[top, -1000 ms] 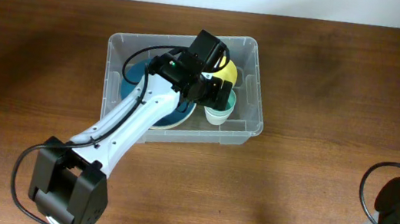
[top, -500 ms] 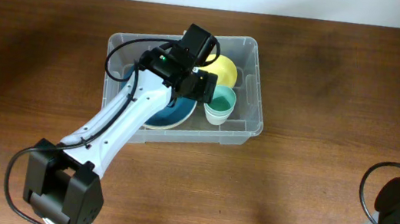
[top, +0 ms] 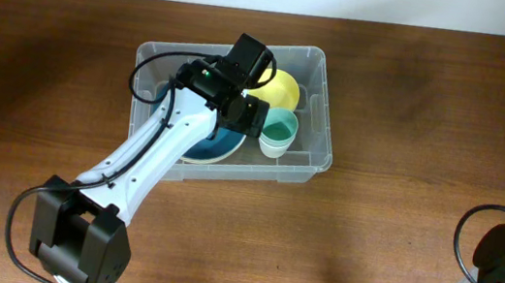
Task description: Pack container
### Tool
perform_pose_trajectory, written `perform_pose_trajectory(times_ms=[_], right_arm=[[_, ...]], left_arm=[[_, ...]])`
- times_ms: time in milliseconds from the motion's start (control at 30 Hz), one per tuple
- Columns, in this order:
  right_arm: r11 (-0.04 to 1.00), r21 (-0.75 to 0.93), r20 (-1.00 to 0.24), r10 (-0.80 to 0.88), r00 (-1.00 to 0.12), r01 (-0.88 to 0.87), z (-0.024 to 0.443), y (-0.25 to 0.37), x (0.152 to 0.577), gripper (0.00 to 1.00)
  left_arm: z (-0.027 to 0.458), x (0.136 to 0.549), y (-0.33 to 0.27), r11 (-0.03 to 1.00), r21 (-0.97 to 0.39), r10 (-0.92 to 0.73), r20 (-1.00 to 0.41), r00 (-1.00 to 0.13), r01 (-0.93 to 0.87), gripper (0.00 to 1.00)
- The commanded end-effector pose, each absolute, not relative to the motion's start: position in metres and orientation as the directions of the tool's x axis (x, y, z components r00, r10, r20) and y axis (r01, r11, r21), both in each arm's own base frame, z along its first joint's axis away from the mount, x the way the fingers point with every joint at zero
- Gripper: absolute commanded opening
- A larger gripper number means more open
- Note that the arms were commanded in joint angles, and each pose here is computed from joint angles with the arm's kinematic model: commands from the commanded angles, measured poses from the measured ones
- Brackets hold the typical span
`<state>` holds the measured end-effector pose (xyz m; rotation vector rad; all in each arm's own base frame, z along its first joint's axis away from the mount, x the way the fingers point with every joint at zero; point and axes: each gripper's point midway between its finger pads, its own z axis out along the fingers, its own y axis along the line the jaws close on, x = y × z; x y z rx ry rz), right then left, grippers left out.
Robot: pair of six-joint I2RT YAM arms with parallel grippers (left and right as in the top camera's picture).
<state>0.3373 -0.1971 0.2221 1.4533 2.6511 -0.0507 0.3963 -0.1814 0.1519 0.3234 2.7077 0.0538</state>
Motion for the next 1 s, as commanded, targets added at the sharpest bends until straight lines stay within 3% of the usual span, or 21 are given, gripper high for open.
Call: perform_pose_trajectory(times_ms=[0,133,267,600,967], right_arm=[[0.539,0.027,-0.116,0.838,-0.533,0.842,0.222,-0.198,0.336,0.99],[0.539,0.027,-0.116,0.838,-0.533,0.842,0.222,-0.197,0.337,0.99],[0.539,0.027,-0.116,0.838,-0.533,0.842,0.222,-0.198,0.337,0.99],[0.539,0.027,-0.116,0.838,-0.533,0.842,0.222,-0.197,0.337,0.99],[0.539,0.027,-0.116,0.838,-0.533,0.842,0.222,-0.197,0.337,0.99]], left_arm=[[0.175,0.399,-0.181,0.931,0.134,0.364,-0.431,-0.826,0.34,0.99],[0.173,0.397,-0.188,0.87,0.102,0.477,-0.422,-0.771,0.483,0.99],[0.187,0.412,-0.191,0.826,0.099,0.518,-0.521,-0.678,0.555,0.99],[0.198,0.4,-0.142,0.875,0.05,0.339,-0.774,-0.535,0.481,0.99],[0.184,0.33,-0.07,0.941,0.111,0.21,-0.932,-0.294,0.32,0.99]])
